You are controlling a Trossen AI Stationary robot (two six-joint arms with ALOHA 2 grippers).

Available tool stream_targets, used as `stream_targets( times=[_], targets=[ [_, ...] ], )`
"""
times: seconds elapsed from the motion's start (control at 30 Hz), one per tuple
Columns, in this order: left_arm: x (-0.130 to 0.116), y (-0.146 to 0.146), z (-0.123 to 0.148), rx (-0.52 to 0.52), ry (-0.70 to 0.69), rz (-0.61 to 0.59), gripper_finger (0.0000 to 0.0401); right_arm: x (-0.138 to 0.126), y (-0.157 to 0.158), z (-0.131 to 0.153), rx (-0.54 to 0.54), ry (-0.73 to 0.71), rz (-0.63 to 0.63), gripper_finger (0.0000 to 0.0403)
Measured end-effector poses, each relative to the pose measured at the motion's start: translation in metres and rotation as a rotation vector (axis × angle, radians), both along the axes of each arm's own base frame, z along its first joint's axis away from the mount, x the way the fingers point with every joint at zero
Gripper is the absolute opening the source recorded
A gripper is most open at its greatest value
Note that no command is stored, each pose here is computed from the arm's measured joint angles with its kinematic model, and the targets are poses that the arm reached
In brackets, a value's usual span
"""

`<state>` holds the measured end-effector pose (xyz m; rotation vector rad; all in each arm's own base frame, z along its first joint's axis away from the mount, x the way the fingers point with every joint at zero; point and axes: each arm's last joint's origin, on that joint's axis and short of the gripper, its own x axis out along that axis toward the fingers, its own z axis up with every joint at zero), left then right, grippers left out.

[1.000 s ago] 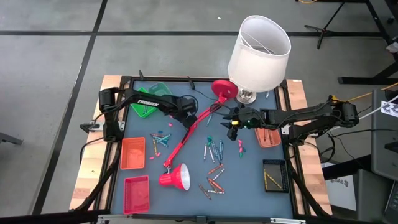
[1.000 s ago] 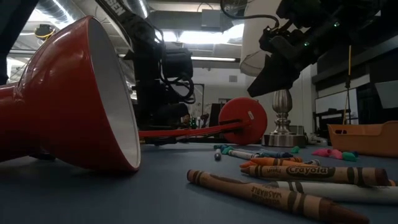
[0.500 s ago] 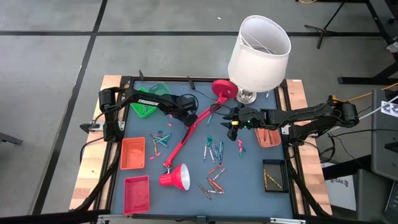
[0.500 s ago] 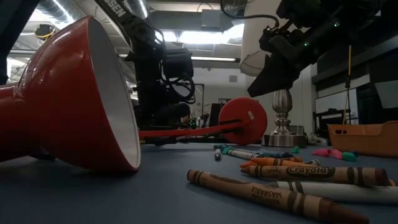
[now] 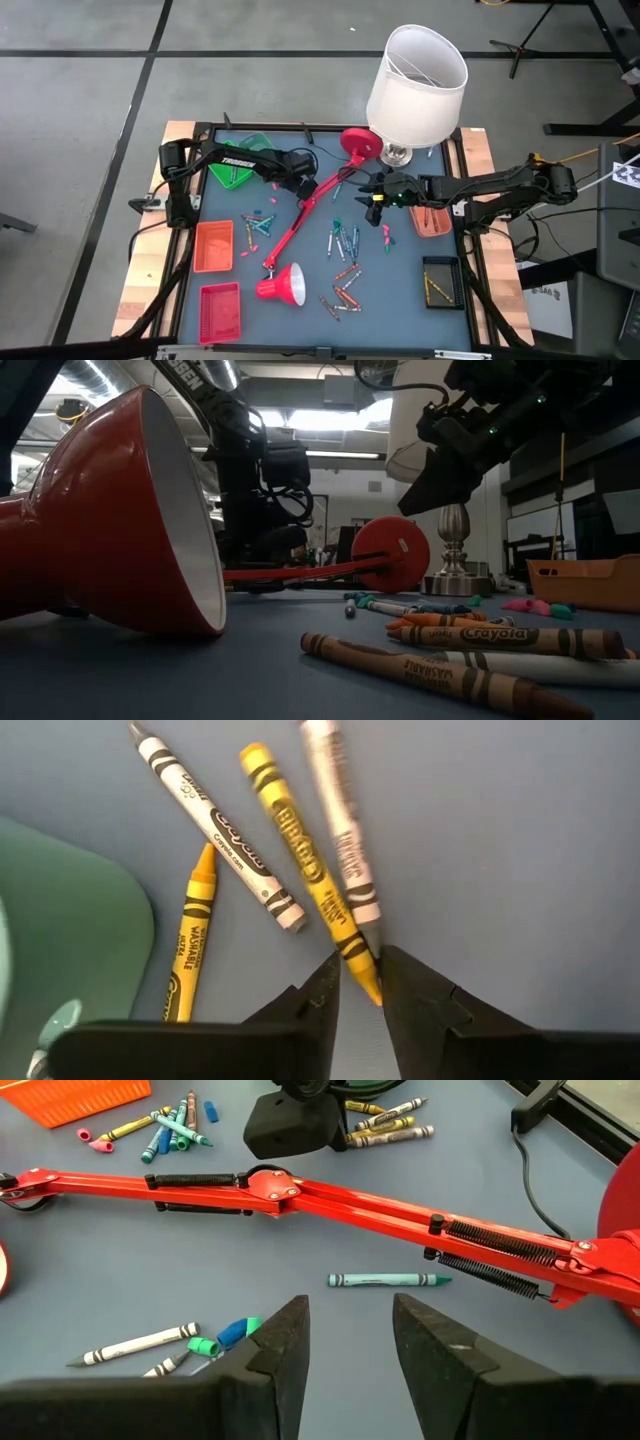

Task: Sort crayons
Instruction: Put the green crayon into the green bin

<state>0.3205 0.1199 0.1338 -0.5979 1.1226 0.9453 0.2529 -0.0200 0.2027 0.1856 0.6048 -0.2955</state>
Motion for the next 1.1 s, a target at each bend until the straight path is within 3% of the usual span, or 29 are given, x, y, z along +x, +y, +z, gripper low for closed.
stream_targets(
  times=[0.47,1.1],
  targets=[
    [-0.0002,0.0,0.0,0.001,0.003,0.0,0.0021,0.0,0.0,0.0,0.0,0.0,0.0,0.0143],
    [0.0002,-0.0003,0.0002,0.002,-0.001,-0.003,0.0018,0.0,0.0,0.0,0.0,0.0,0.0,0.0143]
  ],
)
